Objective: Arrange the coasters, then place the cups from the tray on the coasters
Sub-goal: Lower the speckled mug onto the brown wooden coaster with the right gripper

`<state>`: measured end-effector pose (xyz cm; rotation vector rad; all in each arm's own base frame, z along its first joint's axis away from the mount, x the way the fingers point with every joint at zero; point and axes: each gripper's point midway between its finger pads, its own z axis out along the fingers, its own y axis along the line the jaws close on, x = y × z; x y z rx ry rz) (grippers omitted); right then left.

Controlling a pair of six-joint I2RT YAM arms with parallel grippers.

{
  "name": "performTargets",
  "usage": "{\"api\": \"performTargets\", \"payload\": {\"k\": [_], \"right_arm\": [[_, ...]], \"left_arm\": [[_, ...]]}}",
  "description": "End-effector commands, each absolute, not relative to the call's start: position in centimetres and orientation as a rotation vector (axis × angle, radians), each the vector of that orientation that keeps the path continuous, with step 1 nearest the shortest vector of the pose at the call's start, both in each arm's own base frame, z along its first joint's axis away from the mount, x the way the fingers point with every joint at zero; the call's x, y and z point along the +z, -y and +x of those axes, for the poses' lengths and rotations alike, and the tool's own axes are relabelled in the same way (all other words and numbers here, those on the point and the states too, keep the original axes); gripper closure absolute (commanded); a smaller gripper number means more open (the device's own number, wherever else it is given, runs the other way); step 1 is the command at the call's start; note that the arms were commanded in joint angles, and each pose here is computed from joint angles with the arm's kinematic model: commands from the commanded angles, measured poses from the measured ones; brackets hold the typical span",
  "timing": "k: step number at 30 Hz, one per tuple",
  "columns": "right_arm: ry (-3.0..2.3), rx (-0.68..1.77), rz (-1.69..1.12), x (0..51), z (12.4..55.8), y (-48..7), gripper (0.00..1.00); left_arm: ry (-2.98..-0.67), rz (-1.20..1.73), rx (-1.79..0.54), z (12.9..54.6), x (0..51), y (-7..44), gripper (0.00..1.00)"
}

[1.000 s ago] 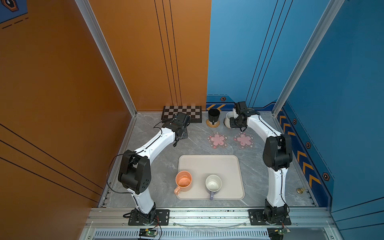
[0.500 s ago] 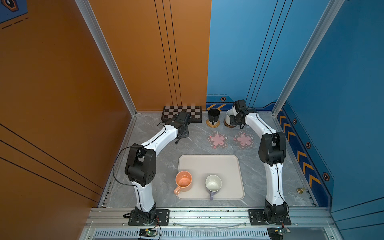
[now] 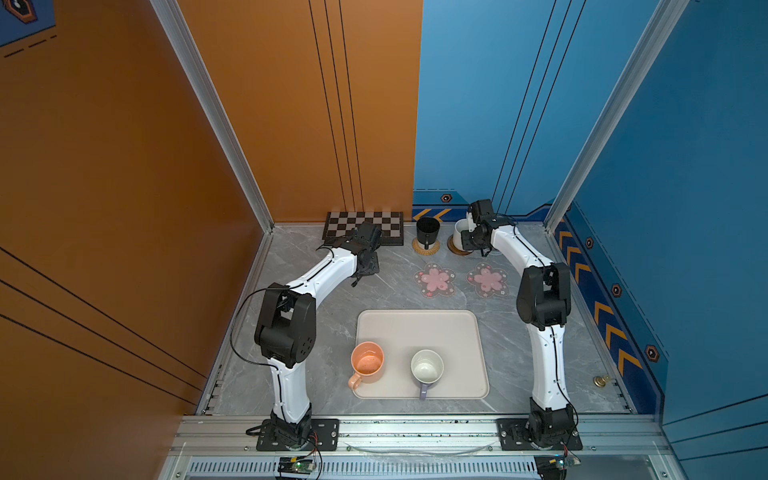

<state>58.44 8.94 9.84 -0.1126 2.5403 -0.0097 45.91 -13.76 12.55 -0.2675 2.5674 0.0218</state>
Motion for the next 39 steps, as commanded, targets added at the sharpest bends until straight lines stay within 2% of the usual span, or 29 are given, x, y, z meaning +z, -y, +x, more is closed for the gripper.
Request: {"api": "performTargets", "payload": {"k": [1, 16, 39], "right_arm": [[-2.401, -0.014, -0.098, 13.9, 60.9, -8.5, 1.00], [-2.432, 0.127, -0.108, 12.2, 61.0, -9.9, 1.00], [-2.446, 0.146, -0.151, 12.6, 60.1, -11.2, 1.00]], "left_arm": [[-2.555, -0.301, -0.009, 47.0, 12.9, 14.0, 0.70], [-2.561, -0.312, -0.028, 47.7, 12.4, 14.6, 0.70], [-2.573, -0.315, -0.018, 47.5, 12.0, 14.1, 0.70]]}}
